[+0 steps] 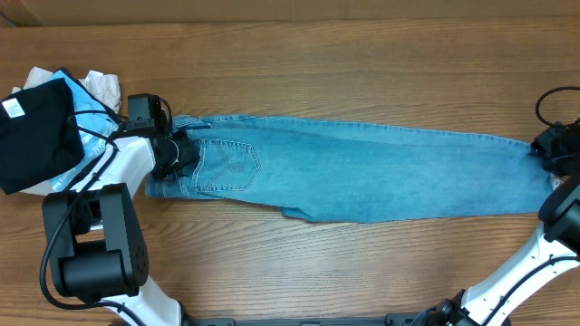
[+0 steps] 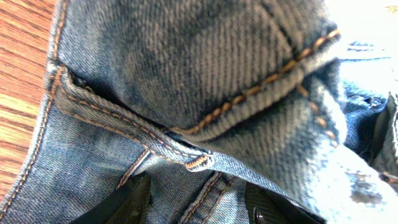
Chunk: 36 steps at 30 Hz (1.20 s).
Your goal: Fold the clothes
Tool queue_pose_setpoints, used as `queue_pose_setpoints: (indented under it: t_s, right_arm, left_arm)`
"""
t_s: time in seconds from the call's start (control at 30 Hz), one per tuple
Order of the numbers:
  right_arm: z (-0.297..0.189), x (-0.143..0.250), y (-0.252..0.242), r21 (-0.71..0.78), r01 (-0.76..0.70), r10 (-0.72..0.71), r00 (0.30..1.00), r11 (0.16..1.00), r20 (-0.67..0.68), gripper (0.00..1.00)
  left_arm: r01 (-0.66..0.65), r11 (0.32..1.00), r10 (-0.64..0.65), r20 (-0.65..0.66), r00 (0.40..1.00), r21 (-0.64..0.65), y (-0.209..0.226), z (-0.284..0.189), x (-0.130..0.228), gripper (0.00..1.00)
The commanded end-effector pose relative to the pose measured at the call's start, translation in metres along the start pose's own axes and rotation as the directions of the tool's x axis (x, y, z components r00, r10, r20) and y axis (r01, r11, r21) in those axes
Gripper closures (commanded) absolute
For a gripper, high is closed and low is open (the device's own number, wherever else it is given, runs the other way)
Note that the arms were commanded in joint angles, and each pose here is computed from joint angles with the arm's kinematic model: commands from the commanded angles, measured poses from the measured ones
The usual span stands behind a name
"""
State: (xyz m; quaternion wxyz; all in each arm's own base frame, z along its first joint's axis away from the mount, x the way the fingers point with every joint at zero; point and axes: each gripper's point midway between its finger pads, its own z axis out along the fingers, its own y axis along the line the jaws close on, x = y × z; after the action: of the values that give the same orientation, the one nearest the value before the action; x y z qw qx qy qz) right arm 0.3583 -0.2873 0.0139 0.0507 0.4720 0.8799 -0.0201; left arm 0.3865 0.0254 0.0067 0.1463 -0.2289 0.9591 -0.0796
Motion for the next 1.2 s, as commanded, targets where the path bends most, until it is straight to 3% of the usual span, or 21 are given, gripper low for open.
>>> queue_pose_setpoints:
  t_s: [0.0, 0.23, 0.33, 0.47, 0.6, 0.87, 1.17]
  right_arm:
    - [0.005, 0.000, -0.004, 0.012, -0.020, 0.020, 1.000, 1.000, -0.004, 0.57]
    - [0.010, 0.004, -0.005, 0.015, -0.020, 0.020, 1.000, 1.000, -0.012, 0.59]
    - [0.015, 0.008, -0.006, 0.017, -0.019, 0.020, 1.000, 1.000, -0.018, 0.66]
    - [0.017, 0.009, -0.006, 0.018, -0.019, 0.020, 1.000, 1.000, -0.021, 0.87]
    - [0.016, 0.010, -0.006, 0.019, -0.020, 0.020, 1.000, 1.000, -0.024, 0.94]
    - [-0.008, -0.001, -0.005, 0.013, -0.032, 0.032, 0.999, 0.999, -0.006, 0.96]
    - [-0.059, -0.027, -0.034, 0.038, -0.166, 0.163, 0.984, 0.985, 0.066, 0.96]
  left_arm:
    - [0.037, 0.998, -0.041, -0.101, 0.994, -0.043, 0.014, 0.019, 0.028, 0.46]
    - [0.037, 0.998, -0.041, -0.102, 0.994, -0.043, 0.014, 0.019, 0.028, 0.46]
    - [0.037, 0.998, -0.041, -0.103, 0.994, -0.043, 0.014, 0.019, 0.028, 0.46]
    - [0.037, 0.998, -0.041, -0.104, 0.994, -0.044, 0.015, 0.019, 0.028, 0.46]
    - [0.037, 0.998, -0.041, -0.105, 0.994, -0.044, 0.015, 0.019, 0.029, 0.45]
    - [0.036, 0.998, -0.041, -0.104, 0.994, -0.044, 0.015, 0.019, 0.028, 0.44]
    - [0.036, 0.998, -0.041, -0.104, 0.994, -0.044, 0.015, 0.019, 0.028, 0.44]
